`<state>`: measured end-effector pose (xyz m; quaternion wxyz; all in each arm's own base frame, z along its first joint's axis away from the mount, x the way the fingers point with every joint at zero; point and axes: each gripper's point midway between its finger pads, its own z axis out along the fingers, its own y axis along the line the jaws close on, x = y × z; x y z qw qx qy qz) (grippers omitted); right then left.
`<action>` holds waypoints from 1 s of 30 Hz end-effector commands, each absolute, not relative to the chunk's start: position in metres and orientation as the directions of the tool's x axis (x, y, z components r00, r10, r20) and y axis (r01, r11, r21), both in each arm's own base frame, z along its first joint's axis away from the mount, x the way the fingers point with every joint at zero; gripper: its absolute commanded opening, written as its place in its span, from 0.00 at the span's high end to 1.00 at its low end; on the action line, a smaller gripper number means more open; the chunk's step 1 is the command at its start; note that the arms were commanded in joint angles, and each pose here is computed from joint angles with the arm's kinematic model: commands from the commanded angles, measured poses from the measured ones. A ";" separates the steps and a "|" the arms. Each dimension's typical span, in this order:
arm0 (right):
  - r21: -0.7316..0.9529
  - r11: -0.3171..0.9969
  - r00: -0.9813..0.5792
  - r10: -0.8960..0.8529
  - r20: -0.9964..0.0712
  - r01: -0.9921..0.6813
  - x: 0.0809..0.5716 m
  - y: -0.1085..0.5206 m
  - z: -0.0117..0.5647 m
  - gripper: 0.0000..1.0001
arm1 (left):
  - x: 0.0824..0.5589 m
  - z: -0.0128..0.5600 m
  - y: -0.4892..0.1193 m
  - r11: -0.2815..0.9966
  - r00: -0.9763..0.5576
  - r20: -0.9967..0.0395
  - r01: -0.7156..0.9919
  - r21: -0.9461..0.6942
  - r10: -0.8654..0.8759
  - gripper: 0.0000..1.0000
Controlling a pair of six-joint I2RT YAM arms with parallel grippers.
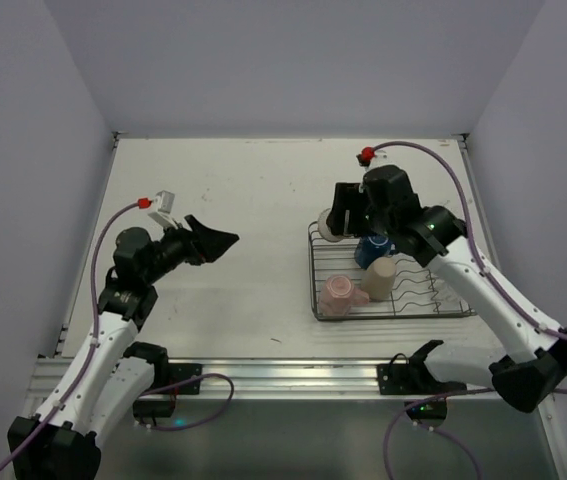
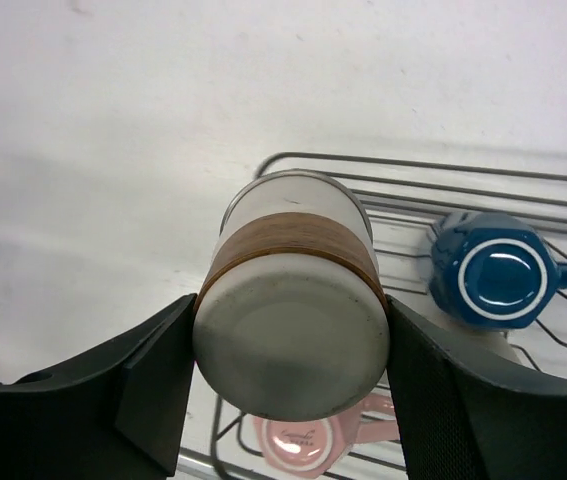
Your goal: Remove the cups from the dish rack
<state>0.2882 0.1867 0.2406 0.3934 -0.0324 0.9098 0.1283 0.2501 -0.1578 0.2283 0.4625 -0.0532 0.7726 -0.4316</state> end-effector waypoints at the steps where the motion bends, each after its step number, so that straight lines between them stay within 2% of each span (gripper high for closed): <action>1: 0.350 0.883 -0.608 0.097 -0.788 -0.314 0.272 0.208 0.296 1.00 | 0.227 0.253 -0.194 0.389 -0.609 -0.669 0.545 -0.743 -0.425 0.19; 3: 0.410 0.829 -0.618 0.101 -0.779 -0.381 0.259 0.220 0.302 1.00 | 0.210 0.276 -0.204 0.232 -0.621 -0.656 0.627 -0.744 -0.429 0.19; 4: 0.437 0.800 -0.598 0.125 -0.791 -0.411 0.254 0.224 0.315 1.00 | 0.205 0.266 -0.207 0.168 -0.692 -0.574 0.564 -0.808 -0.438 0.19; 5: 0.453 0.783 -0.601 0.129 -0.789 -0.427 0.250 0.227 0.315 1.00 | 0.197 0.282 -0.207 0.114 -0.644 -0.619 0.646 -0.755 -0.449 0.19; 8: 0.520 0.690 -0.605 0.148 -0.782 -0.503 0.237 0.243 0.328 1.00 | 0.185 0.289 -0.208 0.032 -0.660 -0.600 0.660 -0.750 -0.451 0.19; 18: 0.659 0.411 -0.656 0.173 -0.734 -0.630 0.217 0.289 0.348 1.00 | 0.165 0.314 -0.209 -0.061 -0.634 -0.613 0.717 -0.695 -0.471 0.21; 30: 0.731 0.243 -0.715 0.166 -0.679 -0.638 0.205 0.313 0.355 1.00 | 0.165 0.317 -0.211 -0.072 -0.635 -0.608 0.717 -0.693 -0.476 0.22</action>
